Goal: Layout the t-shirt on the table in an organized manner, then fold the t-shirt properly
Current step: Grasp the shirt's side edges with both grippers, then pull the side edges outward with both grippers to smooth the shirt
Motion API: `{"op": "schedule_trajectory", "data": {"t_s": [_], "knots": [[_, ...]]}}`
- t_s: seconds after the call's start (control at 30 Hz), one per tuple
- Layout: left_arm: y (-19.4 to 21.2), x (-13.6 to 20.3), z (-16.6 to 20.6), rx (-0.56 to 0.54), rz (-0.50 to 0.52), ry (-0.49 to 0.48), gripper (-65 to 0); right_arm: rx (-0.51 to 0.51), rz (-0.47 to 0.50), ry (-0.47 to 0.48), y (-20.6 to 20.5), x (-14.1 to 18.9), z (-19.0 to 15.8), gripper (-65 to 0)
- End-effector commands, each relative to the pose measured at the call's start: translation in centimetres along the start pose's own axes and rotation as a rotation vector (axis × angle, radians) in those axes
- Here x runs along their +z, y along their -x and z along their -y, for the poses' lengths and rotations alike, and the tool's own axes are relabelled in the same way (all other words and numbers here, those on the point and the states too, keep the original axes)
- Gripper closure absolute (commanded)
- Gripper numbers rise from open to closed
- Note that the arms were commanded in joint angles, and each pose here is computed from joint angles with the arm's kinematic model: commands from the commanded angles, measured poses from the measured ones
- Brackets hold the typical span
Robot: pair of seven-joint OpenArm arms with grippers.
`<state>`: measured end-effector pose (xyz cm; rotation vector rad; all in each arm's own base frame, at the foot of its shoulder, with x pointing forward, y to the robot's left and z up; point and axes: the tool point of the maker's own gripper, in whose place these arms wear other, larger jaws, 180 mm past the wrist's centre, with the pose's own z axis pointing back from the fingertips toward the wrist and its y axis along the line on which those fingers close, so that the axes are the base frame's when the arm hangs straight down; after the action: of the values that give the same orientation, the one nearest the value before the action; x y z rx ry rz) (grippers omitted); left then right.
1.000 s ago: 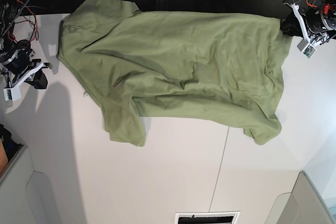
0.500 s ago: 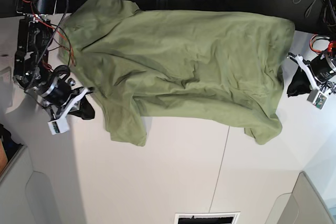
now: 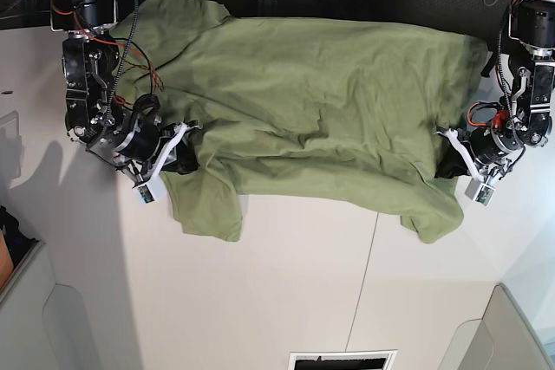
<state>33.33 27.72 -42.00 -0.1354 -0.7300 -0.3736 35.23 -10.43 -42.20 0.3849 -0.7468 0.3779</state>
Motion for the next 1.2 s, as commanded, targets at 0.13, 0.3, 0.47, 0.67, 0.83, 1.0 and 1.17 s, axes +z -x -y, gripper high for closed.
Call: {"op": "schedule_trajectory", "data": {"t_s": [0.13, 0.3, 0.47, 0.67, 0.83, 1.0, 1.17], "knots": [[3.4, 1.1, 0.5, -0.012, -0.158, 0.061, -1.5, 0.002, -0.025, 0.116, 0.3, 2.6, 5.2, 0.0], [3.9, 2.2, 1.3, 0.018, -0.16, 0.111, -1.5, -0.04, -0.004, 0.181, 0.2, 4.6, 8.2, 0.0], [4.4, 3.1, 2.2, 0.039, -0.195, 0.154, -1.6, -0.099, 0.038, 0.224, -0.3, 6.3, 10.4, 0.0], [3.8, 4.0, 2.3, 0.059, -0.19, 0.182, -2.0, -0.194, 0.111, 0.235, -1.1, 7.8, 11.8, 0.0], [-0.2, 5.9, 0.4, 0.053, -0.08, 0.156, -3.6, -0.272, 0.219, 0.211, -2.9, 9.0, 12.2, 0.0], [-5.8, 8.6, -1.5, 0.016, 0.087, 0.099, -3.6, -0.265, 0.278, 0.174, -4.5, 9.6, 11.6, 0.0], [-8.9, 9.2, -2.7, -0.051, 0.22, 0.022, -3.5, -0.283, 0.323, 0.126, -5.8, 9.1, 10.4, 0.0]]}}
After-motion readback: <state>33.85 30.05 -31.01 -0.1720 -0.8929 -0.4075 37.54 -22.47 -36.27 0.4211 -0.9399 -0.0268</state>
